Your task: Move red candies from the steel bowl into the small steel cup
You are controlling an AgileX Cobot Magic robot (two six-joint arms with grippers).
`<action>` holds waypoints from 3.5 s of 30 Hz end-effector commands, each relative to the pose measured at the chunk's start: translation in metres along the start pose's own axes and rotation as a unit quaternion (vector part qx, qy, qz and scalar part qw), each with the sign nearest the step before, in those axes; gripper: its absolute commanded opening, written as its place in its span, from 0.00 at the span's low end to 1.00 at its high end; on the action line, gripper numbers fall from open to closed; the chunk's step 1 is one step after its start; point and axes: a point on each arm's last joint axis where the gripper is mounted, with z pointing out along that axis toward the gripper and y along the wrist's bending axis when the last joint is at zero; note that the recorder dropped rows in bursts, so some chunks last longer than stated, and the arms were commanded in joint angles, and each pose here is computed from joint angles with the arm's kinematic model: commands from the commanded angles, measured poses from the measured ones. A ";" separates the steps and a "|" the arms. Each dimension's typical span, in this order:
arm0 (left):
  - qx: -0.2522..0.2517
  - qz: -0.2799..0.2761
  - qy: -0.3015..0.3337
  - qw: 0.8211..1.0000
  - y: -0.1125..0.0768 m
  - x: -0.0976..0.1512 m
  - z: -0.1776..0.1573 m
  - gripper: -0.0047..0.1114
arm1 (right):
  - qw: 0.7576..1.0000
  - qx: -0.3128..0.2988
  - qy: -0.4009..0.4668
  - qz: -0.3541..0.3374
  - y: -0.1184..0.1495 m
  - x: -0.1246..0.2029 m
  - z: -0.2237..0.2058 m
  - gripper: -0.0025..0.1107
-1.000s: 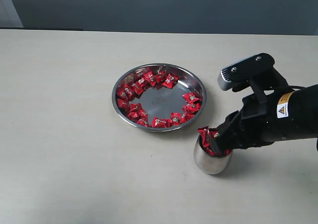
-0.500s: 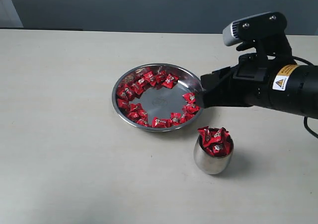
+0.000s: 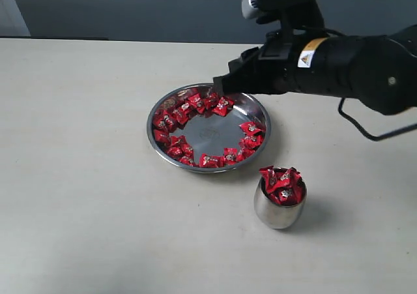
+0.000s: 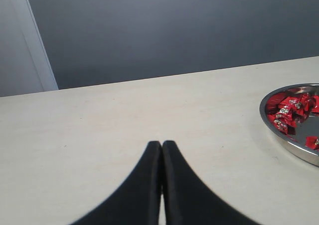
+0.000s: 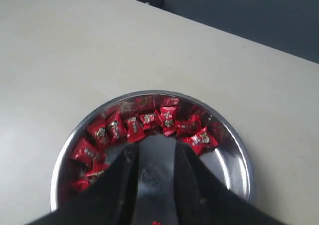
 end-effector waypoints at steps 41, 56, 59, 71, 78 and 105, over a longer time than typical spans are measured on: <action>0.004 -0.004 -0.004 1.000 -0.001 0.000 0.000 0.04 | 0.995 0.003 0.095 -0.022 -0.002 0.017 0.081 0.02; 0.004 -0.004 -0.004 1.000 -0.001 0.000 0.000 0.04 | 0.988 0.006 0.099 -0.114 -0.003 0.000 0.054 0.02; 0.004 -0.004 -0.004 1.000 -0.001 0.000 0.000 0.04 | 0.991 0.012 0.025 -0.128 -0.001 -0.036 0.006 0.02; 0.004 -0.004 -0.004 1.000 -0.001 0.000 0.000 0.04 | 0.958 0.267 -0.104 0.031 -0.091 0.065 -0.184 0.02; 0.004 -0.004 -0.004 1.000 -0.001 0.000 0.000 0.04 | 0.940 0.304 -0.145 0.050 -0.070 0.149 -0.196 0.02; 0.004 -0.004 -0.004 1.000 -0.001 0.000 0.000 0.04 | 0.920 0.354 -0.130 0.110 -0.050 0.208 -0.211 0.02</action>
